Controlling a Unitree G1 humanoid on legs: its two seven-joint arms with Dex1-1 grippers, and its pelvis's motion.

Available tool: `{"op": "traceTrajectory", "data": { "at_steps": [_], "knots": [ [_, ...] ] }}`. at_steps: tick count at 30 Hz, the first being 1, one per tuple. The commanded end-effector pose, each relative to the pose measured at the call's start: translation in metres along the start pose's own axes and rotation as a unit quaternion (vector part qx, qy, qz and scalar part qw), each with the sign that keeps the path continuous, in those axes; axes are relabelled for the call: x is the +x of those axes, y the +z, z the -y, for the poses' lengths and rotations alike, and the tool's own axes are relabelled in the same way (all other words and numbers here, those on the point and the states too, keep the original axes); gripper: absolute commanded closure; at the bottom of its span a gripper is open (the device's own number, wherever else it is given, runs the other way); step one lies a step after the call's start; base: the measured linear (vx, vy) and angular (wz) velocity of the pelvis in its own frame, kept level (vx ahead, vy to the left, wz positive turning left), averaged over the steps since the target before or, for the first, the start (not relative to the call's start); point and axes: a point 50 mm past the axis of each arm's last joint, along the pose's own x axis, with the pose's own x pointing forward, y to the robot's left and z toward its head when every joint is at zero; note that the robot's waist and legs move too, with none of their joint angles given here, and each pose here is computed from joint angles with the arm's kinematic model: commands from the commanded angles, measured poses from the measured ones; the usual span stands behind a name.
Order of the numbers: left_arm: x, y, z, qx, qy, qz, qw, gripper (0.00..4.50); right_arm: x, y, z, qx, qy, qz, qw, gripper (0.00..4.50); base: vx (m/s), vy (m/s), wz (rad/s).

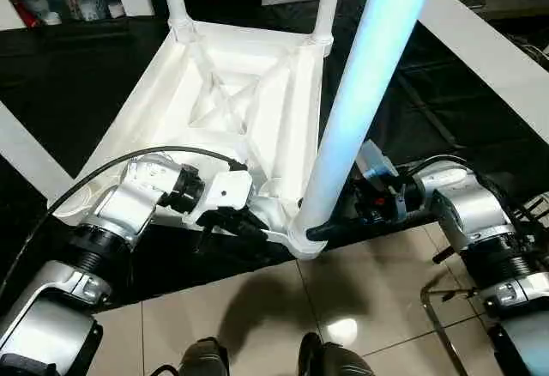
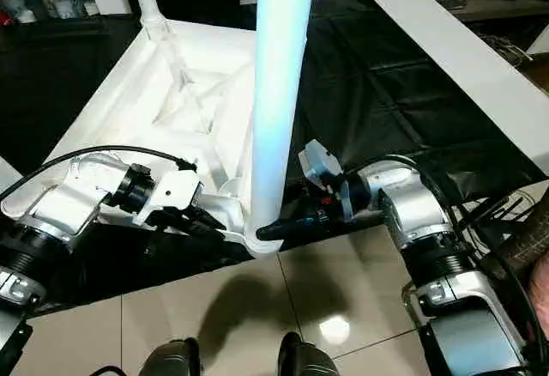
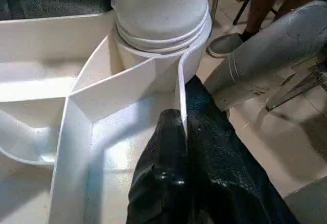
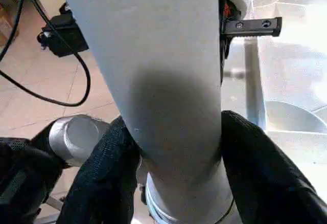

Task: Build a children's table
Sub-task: Rotate leg to tighten

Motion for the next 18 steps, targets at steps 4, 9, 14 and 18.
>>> {"op": "traceTrajectory", "data": {
  "at_steps": [4, 9, 14, 18],
  "knots": [
    [0.010, -0.010, 0.007, -0.014, -0.038, -0.032, 0.999, 4.50, 0.008, 0.001, -0.005, 0.016, 0.037, 0.011, 0.999, 2.50, 0.000, 0.000, 0.00],
    [0.011, -0.006, -0.006, -0.077, 0.048, -0.002, 0.996, 4.50, 0.018, 0.002, 0.004, 0.054, -0.045, 0.063, 0.996, 2.51, 0.000, 0.000, 0.00],
    [0.012, -0.003, -0.015, -0.115, 0.110, 0.013, 0.987, 4.50, 0.030, -0.001, 0.015, 0.075, -0.140, 0.063, 0.985, 2.51, 0.000, 0.000, 0.00],
    [0.014, 0.004, -0.027, -0.161, 0.186, 0.038, 0.969, 4.50, 0.043, 0.005, 0.026, 0.102, -0.222, 0.086, 0.966, 2.51, -0.011, 0.007, -0.05]
  ]
}}
